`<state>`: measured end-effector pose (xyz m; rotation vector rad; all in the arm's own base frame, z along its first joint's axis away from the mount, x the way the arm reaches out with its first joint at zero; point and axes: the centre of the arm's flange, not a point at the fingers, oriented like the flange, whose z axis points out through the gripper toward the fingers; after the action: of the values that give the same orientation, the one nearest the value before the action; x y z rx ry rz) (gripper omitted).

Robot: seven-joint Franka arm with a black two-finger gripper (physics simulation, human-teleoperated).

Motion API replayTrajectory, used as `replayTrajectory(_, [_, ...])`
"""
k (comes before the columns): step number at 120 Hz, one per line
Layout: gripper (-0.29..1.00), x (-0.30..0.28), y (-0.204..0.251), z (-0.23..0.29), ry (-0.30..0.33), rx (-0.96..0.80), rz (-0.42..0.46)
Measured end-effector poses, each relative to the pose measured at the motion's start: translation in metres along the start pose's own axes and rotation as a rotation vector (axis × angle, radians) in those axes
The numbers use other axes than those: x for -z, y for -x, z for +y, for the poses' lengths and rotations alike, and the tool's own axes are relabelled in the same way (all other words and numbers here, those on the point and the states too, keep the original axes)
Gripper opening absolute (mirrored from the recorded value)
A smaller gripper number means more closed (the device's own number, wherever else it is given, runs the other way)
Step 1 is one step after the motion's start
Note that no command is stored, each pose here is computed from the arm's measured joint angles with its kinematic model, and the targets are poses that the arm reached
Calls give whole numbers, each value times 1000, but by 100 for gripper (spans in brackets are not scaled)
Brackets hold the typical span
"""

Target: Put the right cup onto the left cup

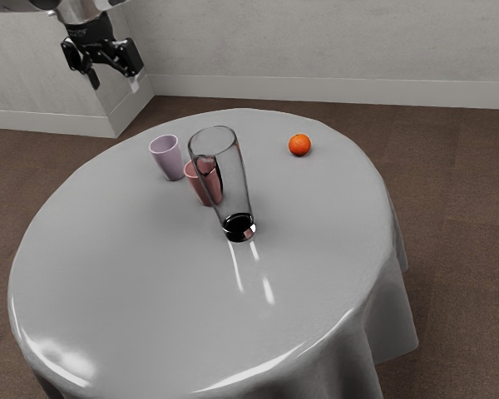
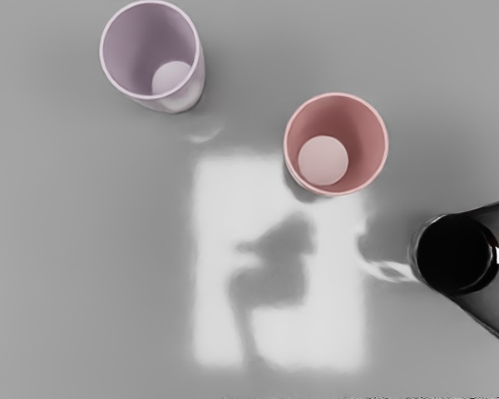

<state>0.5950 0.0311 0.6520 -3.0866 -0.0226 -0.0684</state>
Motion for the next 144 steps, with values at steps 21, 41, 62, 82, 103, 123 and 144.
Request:
replayTrajectory(21, [69, -12, -1, 0, -8, -23, -22])
replayTrajectory(41, [69, -58, -27, 13, -23, 61, -55])
replayTrajectory(62, [69, -143, -53, 30, -4, 195, -106])
replayTrajectory(82, [69, -184, -51, 41, 22, 312, -112])
replayTrajectory(103, [69, -200, -65, 62, 30, 393, -69])
replayTrajectory(123, [69, -226, -81, 89, 23, 446, -54])
replayTrajectory(144, [68, -252, -88, 92, 5, 510, -65])
